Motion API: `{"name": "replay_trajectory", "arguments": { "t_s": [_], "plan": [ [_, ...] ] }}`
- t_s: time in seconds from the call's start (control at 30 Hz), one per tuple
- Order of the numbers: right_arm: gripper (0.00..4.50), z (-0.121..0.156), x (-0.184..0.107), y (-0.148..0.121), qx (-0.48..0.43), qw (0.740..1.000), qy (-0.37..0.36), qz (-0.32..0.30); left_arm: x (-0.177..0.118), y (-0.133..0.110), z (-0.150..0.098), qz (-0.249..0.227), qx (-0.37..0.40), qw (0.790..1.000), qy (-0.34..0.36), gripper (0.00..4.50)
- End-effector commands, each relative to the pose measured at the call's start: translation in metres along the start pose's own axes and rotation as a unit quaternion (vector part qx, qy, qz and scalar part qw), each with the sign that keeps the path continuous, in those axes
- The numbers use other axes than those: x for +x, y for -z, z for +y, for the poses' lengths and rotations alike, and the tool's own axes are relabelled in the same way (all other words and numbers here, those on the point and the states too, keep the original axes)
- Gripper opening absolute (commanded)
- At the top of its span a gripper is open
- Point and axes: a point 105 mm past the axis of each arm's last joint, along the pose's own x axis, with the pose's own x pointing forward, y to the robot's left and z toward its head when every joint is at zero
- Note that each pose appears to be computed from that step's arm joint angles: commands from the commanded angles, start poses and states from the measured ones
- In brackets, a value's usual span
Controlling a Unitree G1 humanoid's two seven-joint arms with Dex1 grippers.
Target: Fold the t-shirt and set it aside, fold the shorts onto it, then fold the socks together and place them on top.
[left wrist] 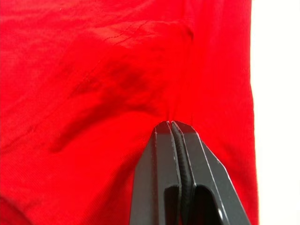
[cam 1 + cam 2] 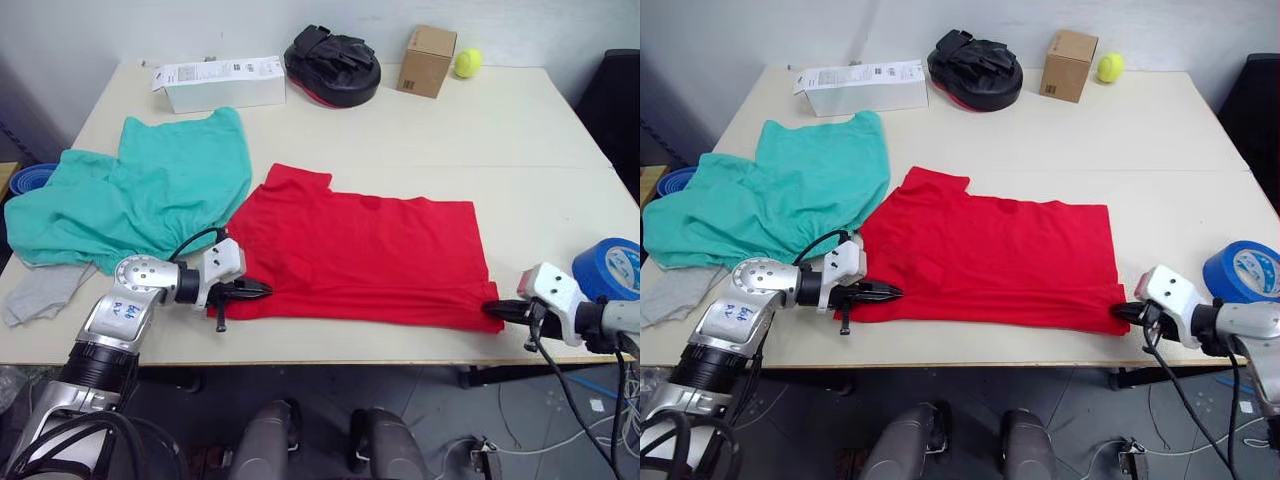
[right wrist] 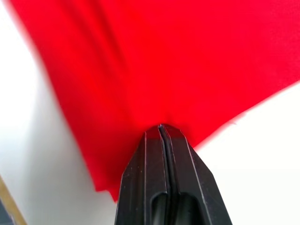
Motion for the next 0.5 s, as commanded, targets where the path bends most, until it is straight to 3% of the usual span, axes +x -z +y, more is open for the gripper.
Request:
{"name": "replay_trajectory", "arguments": {
  "t_s": [0.03, 0.17, 0.27, 0.37, 0.5],
  "plan": [
    [0.00, 0.008, -0.006, -0.050, -0.032, 0.996, -0.021, -0.080, -0.010, -0.010, -0.006, -0.016, -0.002, 1.000, 0.001, 0.04],
    [0.00, 0.032, -0.007, -0.055, -0.138, 0.987, -0.059, -0.047, -0.026, -0.033, -0.010, -0.035, 0.017, 0.999, -0.006, 0.04],
    [0.00, 0.045, -0.011, -0.045, -0.185, 0.978, -0.092, -0.015, -0.039, -0.042, -0.018, -0.029, 0.039, 0.999, -0.002, 0.63],
    [0.56, 0.048, -0.014, -0.032, -0.222, 0.969, -0.105, 0.011, -0.048, -0.038, -0.031, 0.003, 0.075, 0.997, 0.016, 1.55],
    [1.95, 0.042, -0.014, -0.019, -0.244, 0.965, -0.094, 0.025, -0.050, -0.020, -0.043, 0.054, 0.110, 0.992, 0.034, 2.89]
  ]
}}
